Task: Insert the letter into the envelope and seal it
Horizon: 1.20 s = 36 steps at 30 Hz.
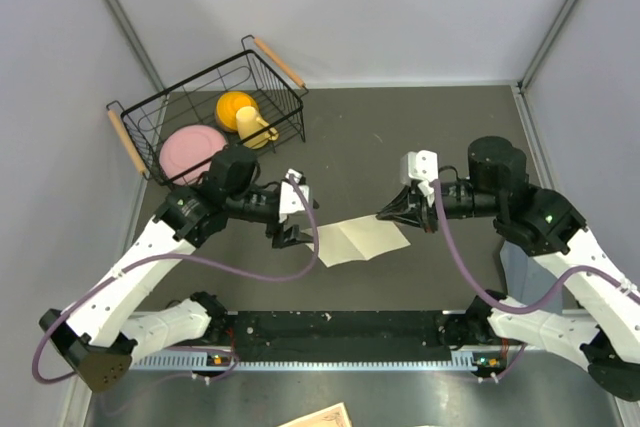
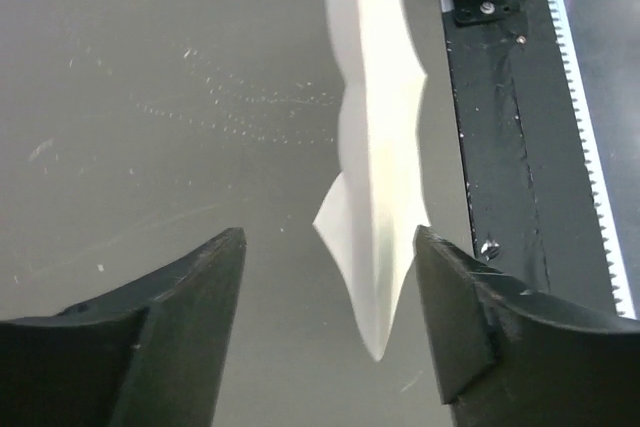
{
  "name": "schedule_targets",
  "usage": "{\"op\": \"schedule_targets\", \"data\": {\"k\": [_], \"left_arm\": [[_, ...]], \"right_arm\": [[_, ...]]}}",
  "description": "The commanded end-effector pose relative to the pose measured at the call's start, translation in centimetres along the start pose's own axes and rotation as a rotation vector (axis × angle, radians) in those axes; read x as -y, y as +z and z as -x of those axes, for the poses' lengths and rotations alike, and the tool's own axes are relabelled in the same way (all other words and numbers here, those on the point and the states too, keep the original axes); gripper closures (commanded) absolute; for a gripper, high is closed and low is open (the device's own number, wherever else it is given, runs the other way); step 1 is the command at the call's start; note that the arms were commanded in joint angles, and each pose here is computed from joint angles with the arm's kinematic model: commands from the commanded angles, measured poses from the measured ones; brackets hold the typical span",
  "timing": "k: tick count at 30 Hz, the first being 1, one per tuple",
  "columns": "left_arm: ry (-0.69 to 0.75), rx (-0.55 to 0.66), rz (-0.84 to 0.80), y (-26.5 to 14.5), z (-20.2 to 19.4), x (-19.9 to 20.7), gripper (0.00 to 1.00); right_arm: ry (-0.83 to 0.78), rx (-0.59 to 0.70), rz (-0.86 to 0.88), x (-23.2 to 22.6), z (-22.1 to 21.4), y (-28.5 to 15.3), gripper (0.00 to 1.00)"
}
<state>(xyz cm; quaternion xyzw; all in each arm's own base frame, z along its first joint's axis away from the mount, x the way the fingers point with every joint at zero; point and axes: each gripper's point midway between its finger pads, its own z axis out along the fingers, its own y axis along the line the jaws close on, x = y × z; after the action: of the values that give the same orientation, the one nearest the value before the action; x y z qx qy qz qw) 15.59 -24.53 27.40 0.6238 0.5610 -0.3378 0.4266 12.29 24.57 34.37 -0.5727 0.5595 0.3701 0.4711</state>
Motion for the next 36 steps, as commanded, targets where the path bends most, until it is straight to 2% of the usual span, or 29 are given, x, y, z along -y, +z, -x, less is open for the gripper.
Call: {"op": "schedule_targets", "data": {"k": [1, 3, 4, 7, 8, 9, 12, 14, 15, 16, 19, 20, 22, 25, 28, 32, 33, 34, 36], "left_arm": [[0.135, 0.067, -0.09, 0.8, 2.4, 1.4, 0.43], [0.141, 0.075, -0.115, 0.9, 2.5, 2.1, 0.56], [0.146, 0.088, -0.138, 1.0, 2.8, 2.6, 0.67], [0.138, 0.096, -0.18, 1.2, 2.7, 3.7, 0.85], [0.136, 0.108, -0.195, 1.1, 3.0, 4.0, 0.96], [0.125, 0.112, -0.204, 1.1, 2.9, 4.3, 1.0], [0.109, 0.142, -0.229, 0.6, 3.5, 5.3, 1.0], [0.105, 0.177, -0.228, 0.3, 4.4, 5.5, 1.0], [0.067, 0.19, -0.224, 0.1, 4.6, 5.8, 1.0], [0.066, 0.215, -0.201, 0.0, 5.3, 5.4, 1.0], [-0.064, 0.225, -0.112, 0.0, 5.4, 4.5, 1.0], [-0.08, 0.244, -0.075, 0.4, 5.4, 3.7, 1.0], [-0.21, 0.228, 0.007, 0.4, 4.7, 2.0, 1.0], [-0.376, 0.244, 0.071, -0.1, 3.6, -0.3, 1.0], [-0.519, 0.262, 0.11, -0.3, 3.0, -2.2, 1.0], [-0.639, 0.291, 0.116, 0.3, 2.6, -3.6, 1.0], [-0.675, 0.298, 0.107, 0.3, 2.6, -3.8, 1.0], [-0.662, 0.318, 0.092, 0.4, 3.1, -3.9, 1.0], [-0.695, 0.325, 0.041, 0.7, 3.4, -3.5, 1.0]], "right_arm": [[-0.082, 0.056, 0.015, -0.2, 2.6, -0.6, 1.0], [-0.092, 0.053, 0.006, 0.1, 2.7, -0.5, 1.0], [-0.095, 0.048, -0.002, 0.3, 2.6, -0.5, 1.0], [-0.106, 0.036, -0.017, 0.8, 2.3, -0.3, 1.0], [-0.107, 0.03, -0.018, 0.9, 2.1, -0.2, 1.0], [-0.113, 0.028, -0.02, 1.0, 2.0, -0.1, 1.0], [-0.104, 0.001, -0.055, 2.1, 1.5, 0.4, 1.0], [-0.092, -0.028, -0.096, 3.5, 1.0, 1.0, 0.88], [-0.076, -0.032, -0.107, 4.0, 1.0, 1.2, 0.8], [-0.07, -0.033, -0.108, 4.1, 1.1, 1.5, 0.6], [-0.01, -0.023, -0.129, 5.0, 1.5, 2.2, 0.28], [0.016, -0.015, -0.149, 5.6, 1.8, 2.5, 0.22], [0.125, 0.013, -0.192, 6.5, 2.8, 1.9, 0.11], [0.247, 0.047, -0.339, 9.0, 4.0, -0.3, 0.01], [0.272, 0.019, -0.448, 10.0, 3.6, -2.5, 0.01], [0.184, -0.067, -0.377, 8.2, 3.1, -3.7, 0.01], [0.205, -0.092, -0.391, 8.5, 2.9, -3.8, 0.01], [0.27, -0.189, -0.381, 8.8, 0.6, -3.3, 0.01], [0.263, -0.206, -0.352, 8.9, 0.6, -3.3, 0.01]]}}
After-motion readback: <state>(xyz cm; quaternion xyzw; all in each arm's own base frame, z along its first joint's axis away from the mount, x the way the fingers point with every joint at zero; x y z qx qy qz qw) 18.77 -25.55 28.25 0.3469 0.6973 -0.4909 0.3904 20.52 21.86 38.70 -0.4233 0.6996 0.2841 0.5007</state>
